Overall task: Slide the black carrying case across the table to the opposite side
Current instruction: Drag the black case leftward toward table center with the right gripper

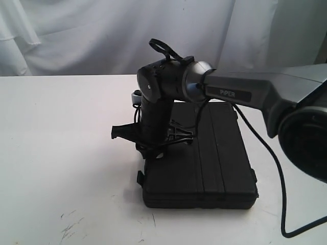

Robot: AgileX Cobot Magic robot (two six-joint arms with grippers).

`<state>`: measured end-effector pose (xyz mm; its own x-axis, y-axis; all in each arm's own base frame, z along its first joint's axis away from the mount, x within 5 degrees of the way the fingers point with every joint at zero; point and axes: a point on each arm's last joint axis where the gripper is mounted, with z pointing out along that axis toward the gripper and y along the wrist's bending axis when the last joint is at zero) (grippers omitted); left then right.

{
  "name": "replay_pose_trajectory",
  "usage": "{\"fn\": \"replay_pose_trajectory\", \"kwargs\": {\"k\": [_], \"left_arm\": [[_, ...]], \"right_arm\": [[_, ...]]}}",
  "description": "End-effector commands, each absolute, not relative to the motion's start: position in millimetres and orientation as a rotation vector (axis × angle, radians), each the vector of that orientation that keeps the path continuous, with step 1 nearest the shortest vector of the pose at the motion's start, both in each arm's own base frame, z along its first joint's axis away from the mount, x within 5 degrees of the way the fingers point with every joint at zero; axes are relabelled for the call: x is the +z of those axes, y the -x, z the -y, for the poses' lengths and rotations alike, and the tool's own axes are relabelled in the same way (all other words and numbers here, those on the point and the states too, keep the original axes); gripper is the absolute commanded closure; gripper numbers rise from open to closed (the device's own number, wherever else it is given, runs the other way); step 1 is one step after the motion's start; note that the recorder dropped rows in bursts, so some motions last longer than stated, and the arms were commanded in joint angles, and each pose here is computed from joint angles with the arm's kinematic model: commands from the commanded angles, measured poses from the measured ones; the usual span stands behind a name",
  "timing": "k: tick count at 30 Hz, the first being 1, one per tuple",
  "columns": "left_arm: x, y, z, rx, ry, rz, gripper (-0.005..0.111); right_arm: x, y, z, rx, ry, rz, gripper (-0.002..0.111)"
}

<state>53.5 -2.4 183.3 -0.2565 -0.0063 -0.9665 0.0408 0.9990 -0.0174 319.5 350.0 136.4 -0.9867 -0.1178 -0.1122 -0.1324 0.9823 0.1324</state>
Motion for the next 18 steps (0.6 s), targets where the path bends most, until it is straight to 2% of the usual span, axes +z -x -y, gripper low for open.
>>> {"fn": "replay_pose_trajectory", "kwargs": {"k": [1,18], "left_arm": [[182,-54,2,-0.044,-0.021,-1.824,0.107],[182,-54,2,-0.044,-0.021,-1.824,0.107]], "right_arm": [[148,-317,-369,0.335,0.179,-2.978,0.108],[143,-317,-409,0.451,0.189,-2.972,0.108]]}}
